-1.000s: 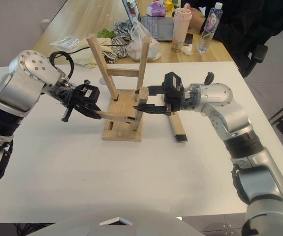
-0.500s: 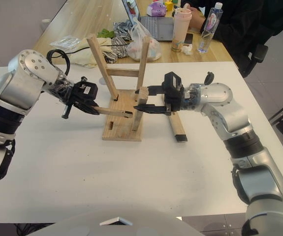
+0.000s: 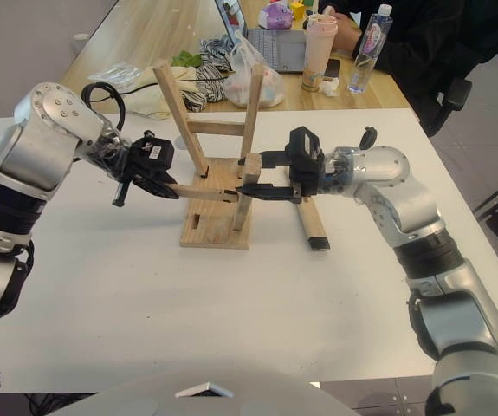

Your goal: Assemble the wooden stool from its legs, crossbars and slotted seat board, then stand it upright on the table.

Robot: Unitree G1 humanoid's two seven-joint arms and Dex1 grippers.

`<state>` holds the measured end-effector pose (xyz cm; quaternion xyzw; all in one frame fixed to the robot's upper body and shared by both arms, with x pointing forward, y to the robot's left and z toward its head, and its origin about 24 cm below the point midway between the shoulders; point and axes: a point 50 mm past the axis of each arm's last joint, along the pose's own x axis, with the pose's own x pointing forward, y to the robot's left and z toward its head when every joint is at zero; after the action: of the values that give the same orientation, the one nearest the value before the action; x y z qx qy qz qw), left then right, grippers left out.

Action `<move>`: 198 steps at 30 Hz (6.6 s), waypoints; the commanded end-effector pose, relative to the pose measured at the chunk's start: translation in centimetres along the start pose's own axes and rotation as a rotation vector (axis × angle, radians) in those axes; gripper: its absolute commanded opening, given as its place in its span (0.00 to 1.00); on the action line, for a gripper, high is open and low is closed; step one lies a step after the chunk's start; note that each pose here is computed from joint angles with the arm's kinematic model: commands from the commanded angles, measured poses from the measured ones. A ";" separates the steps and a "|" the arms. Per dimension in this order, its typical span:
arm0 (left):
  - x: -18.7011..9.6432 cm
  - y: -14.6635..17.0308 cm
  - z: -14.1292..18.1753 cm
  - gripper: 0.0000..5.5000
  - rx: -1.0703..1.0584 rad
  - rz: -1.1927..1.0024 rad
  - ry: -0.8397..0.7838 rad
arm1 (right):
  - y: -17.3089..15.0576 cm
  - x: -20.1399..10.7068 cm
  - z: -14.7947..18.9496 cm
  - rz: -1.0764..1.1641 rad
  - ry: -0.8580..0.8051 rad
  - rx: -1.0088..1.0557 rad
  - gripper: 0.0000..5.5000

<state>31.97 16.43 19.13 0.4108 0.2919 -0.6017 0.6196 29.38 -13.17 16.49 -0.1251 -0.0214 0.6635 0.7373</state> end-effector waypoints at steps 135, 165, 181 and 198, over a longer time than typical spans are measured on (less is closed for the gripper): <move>3.9 0.3 17.4 0.33 0.770 0.241 -0.508 | 5.5 3.9 -9.3 0.254 0.344 0.242 0.37; -12.6 4.0 9.4 0.34 0.176 0.983 -0.978 | 3.1 1.6 -8.3 0.224 0.430 0.172 0.37; -14.1 1.9 2.1 0.34 -0.095 1.340 -1.162 | 0.1 0.6 -4.6 0.251 0.419 0.260 0.37; -11.9 0.8 0.0 0.34 -0.203 1.374 -1.129 | -0.6 0.6 -3.9 0.208 0.477 0.325 0.59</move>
<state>31.62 22.62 29.54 0.0817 -0.3160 -0.1784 0.9283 30.23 -13.05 11.38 -0.1304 0.2906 0.6886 0.6514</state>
